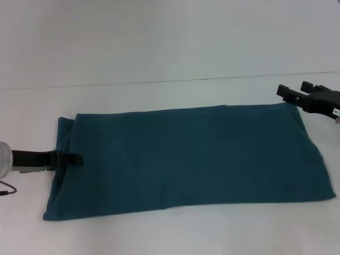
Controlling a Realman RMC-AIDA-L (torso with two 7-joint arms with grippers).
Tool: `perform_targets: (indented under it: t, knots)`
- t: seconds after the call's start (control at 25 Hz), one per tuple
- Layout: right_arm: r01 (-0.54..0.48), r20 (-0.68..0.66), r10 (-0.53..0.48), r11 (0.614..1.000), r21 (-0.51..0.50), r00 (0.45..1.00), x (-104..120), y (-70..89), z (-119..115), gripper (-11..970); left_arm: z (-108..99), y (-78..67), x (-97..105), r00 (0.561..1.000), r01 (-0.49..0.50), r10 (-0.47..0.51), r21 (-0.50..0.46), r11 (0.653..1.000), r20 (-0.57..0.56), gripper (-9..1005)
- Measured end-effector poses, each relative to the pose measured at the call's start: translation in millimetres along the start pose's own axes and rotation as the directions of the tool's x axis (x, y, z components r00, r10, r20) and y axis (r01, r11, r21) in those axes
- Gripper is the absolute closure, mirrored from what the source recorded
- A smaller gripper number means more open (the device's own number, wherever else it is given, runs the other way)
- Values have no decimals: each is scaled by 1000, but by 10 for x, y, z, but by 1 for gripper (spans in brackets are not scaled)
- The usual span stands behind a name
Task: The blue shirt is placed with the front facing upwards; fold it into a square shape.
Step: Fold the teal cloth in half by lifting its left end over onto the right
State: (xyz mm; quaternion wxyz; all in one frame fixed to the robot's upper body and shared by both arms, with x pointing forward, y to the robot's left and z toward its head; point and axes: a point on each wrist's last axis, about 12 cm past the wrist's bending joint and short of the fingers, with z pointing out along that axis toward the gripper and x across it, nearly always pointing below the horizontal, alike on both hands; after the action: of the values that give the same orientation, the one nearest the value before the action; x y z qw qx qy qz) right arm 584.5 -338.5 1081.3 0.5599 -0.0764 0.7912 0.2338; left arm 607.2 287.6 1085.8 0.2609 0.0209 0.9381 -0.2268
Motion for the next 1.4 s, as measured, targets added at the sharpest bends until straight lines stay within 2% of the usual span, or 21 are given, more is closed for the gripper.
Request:
perform_targets:
  t: [0.84,1.4]
  knots:
    - [-6,-5,6,1000,0,1000,25,-3,-19,93,-16,15,7,1000,-9,8,-11,1000,-14,158]
    - [-2,-5,2,1000,2,1000,22,-4,-15,92,77,-154,19,998,-9,12,61,998,-56,158]
